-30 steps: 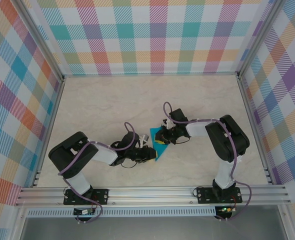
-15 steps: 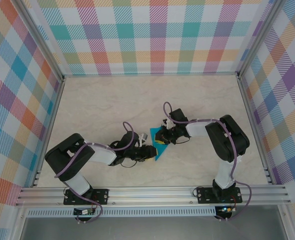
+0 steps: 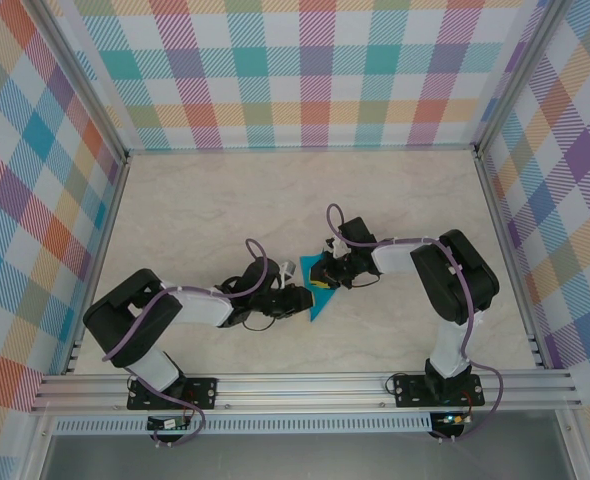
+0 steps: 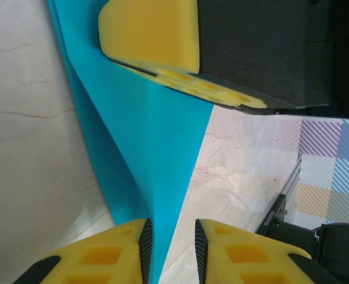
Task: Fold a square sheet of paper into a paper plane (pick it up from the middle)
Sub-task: Fourth fold the wing at the center of the table.
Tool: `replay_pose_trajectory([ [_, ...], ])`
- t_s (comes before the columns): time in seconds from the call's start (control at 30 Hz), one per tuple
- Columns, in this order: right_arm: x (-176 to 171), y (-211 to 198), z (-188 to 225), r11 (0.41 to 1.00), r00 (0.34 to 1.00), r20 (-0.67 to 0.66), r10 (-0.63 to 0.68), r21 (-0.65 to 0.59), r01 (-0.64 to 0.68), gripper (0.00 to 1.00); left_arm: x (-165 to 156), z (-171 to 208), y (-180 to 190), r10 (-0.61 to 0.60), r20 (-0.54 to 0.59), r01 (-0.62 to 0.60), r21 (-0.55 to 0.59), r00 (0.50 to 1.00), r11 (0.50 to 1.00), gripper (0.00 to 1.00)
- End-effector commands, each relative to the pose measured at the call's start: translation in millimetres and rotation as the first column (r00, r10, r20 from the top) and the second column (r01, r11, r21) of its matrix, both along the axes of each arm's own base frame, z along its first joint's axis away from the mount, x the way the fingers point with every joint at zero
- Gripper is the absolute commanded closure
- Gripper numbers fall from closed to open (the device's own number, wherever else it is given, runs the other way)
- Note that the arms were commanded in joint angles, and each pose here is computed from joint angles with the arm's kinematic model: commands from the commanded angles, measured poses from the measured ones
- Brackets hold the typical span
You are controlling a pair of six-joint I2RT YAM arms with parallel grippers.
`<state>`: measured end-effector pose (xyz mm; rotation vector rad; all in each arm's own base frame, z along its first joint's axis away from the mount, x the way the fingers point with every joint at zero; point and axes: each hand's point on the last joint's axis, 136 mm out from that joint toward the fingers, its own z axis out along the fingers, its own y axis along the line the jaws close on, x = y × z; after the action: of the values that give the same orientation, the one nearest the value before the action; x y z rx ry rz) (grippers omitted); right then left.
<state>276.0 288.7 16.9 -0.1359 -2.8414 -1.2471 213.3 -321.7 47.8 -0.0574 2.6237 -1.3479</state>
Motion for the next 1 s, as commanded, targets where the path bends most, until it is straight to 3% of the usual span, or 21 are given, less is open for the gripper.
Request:
replay_pose_trajectory([
  [0.0,-26,-26,-45,0.988,0.994,-0.110,-0.024,-0.154,0.007,0.84,4,-5,-1,0.005,-0.013,-0.005,0.014,1.000,1.000,0.75],
  [0.27,-26,-27,-44,0.988,0.994,-0.110,-0.024,-0.153,0.007,0.84,3,-11,1,0.009,-0.027,-0.008,0.026,1.000,1.000,0.80],
  [0.57,-27,-28,-46,0.988,0.993,-0.113,-0.026,-0.157,0.008,0.84,-3,-16,0,-0.015,-0.048,0.016,0.021,0.999,1.000,0.93],
  [0.97,-31,-31,-53,0.985,0.991,-0.128,-0.034,-0.171,0.012,0.84,-16,-35,1,-0.052,-0.121,0.057,0.034,0.991,0.998,0.94],
])
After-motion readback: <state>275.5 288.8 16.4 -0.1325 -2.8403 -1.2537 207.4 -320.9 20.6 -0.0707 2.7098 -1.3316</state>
